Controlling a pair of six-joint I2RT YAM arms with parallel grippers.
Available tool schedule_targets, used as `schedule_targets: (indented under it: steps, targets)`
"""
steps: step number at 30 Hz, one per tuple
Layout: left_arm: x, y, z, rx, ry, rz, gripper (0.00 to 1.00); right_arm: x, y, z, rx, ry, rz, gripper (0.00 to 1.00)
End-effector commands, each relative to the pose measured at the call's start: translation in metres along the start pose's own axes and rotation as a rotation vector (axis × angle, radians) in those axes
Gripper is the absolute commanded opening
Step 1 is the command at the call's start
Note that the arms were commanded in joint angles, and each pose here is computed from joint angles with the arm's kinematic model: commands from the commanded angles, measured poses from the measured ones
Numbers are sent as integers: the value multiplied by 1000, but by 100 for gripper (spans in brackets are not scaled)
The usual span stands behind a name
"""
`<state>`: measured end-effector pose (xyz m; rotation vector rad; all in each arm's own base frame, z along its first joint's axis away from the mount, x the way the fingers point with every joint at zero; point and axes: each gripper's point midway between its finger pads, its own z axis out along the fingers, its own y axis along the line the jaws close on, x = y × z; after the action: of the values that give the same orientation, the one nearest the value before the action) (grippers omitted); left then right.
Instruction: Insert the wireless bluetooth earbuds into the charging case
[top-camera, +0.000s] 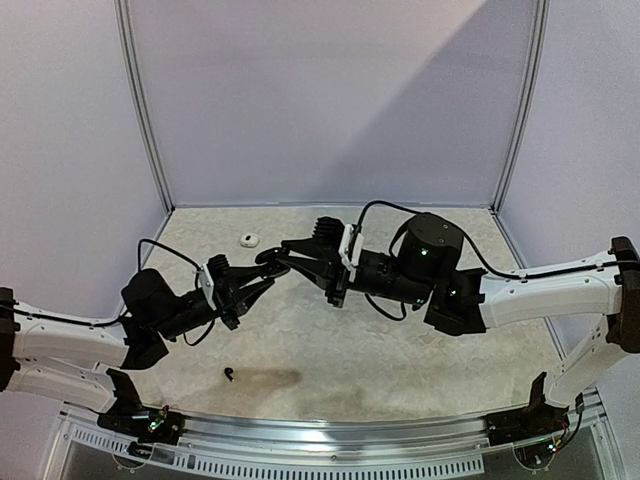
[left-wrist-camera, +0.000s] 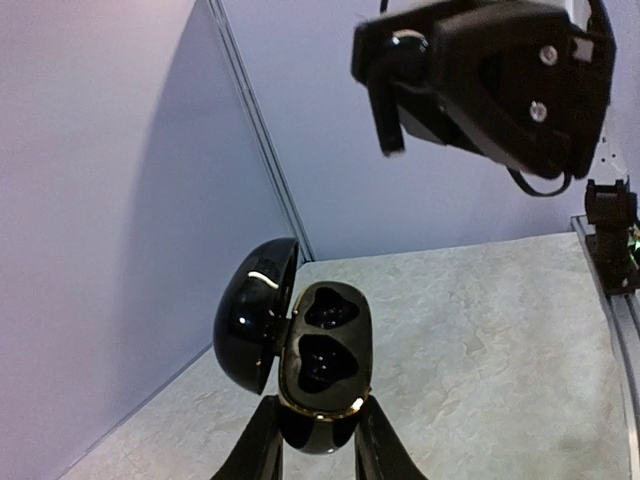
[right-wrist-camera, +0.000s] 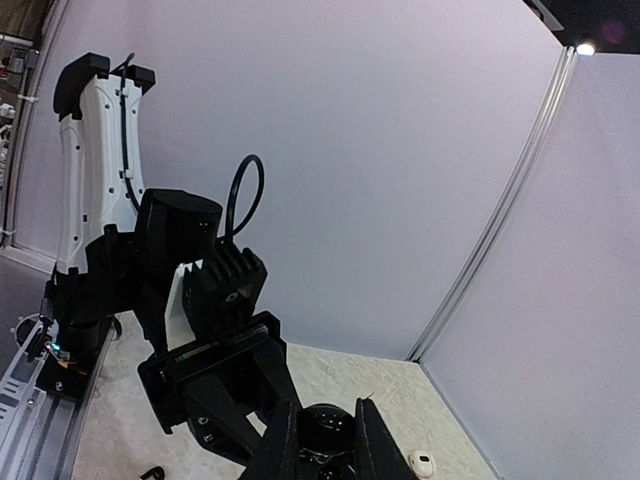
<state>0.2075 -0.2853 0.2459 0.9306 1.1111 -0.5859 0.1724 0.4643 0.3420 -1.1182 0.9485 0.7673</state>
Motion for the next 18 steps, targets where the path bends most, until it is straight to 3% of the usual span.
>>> schedule_targets:
  steps: [1, 5, 18]
  targets:
    - [-8, 7, 7, 0, -22, -122, 0, 17, -7, -2, 57, 32, -24, 0]
    - [-5, 8, 8, 1, -13, -117, 0, 30, -5, 6, 39, 97, -44, 0]
    - [-2, 8, 8, 10, -3, -128, 0, 40, -20, 8, 42, 92, -10, 0]
